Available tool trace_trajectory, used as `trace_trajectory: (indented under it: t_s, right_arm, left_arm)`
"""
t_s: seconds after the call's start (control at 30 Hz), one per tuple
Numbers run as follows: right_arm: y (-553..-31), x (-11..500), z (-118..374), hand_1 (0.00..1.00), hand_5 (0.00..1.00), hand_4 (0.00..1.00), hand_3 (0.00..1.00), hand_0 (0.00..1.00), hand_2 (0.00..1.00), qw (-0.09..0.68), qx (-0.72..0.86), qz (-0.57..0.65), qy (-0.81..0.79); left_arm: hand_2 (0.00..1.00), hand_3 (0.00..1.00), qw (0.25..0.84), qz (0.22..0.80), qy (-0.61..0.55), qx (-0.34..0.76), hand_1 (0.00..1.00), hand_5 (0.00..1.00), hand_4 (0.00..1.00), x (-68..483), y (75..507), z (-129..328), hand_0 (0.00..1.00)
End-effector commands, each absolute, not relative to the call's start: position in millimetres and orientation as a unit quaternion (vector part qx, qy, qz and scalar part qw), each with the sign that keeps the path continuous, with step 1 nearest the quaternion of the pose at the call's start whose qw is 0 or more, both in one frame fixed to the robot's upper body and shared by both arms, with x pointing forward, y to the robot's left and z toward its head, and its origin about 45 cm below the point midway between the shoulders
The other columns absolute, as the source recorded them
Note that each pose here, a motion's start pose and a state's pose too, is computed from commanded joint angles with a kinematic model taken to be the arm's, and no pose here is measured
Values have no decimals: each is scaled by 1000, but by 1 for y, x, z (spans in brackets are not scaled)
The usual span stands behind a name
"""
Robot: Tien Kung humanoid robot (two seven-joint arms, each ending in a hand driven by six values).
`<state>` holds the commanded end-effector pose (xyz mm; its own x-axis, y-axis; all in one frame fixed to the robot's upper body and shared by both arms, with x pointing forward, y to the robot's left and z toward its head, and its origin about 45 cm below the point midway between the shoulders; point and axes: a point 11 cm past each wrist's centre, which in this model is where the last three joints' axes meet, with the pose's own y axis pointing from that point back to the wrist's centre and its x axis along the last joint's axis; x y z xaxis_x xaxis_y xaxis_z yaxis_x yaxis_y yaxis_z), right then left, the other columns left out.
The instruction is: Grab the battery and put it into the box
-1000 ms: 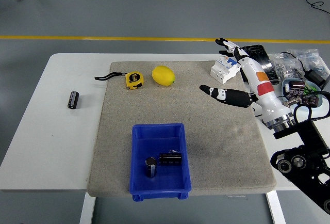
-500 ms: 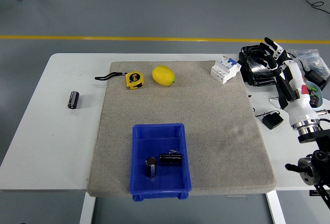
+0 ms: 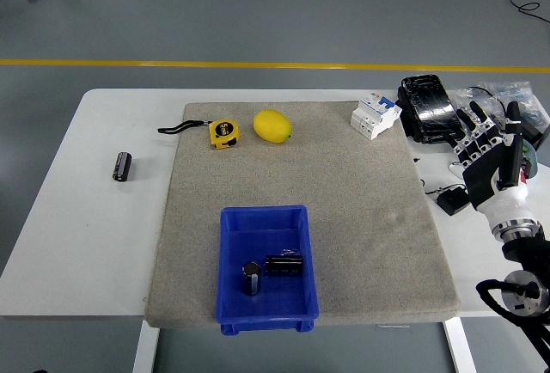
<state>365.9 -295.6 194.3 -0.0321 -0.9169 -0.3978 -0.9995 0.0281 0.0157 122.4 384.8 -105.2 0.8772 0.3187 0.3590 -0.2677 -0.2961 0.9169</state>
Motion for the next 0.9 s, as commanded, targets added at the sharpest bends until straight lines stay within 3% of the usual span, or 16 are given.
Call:
trace_trajectory:
  t_s: [0.47, 0.73, 0.77, 0.9]
  right_arm:
    - [-291, 363, 183, 875, 998, 998, 945, 927, 900, 124, -665, 197, 710]
    - [-280, 361, 179, 862, 998, 998, 934, 895, 889, 126, -641, 304, 693]
    - [-279, 360, 179, 783, 998, 998, 882, 795, 829, 121, -635, 323, 691]
    - [-269, 360, 192, 783, 998, 998, 882, 795, 829, 121, -642, 383, 653]
  left_arm:
    - [678, 611, 592, 244, 19, 768, 659, 657, 614, 119, 386, -106, 687]
    - [678, 611, 591, 240, 21, 770, 658, 657, 615, 115, 387, -107, 687]
    - [679, 611, 590, 240, 21, 770, 659, 656, 614, 114, 387, -107, 687]
    - [679, 611, 590, 240, 22, 771, 659, 656, 614, 113, 387, -107, 687]
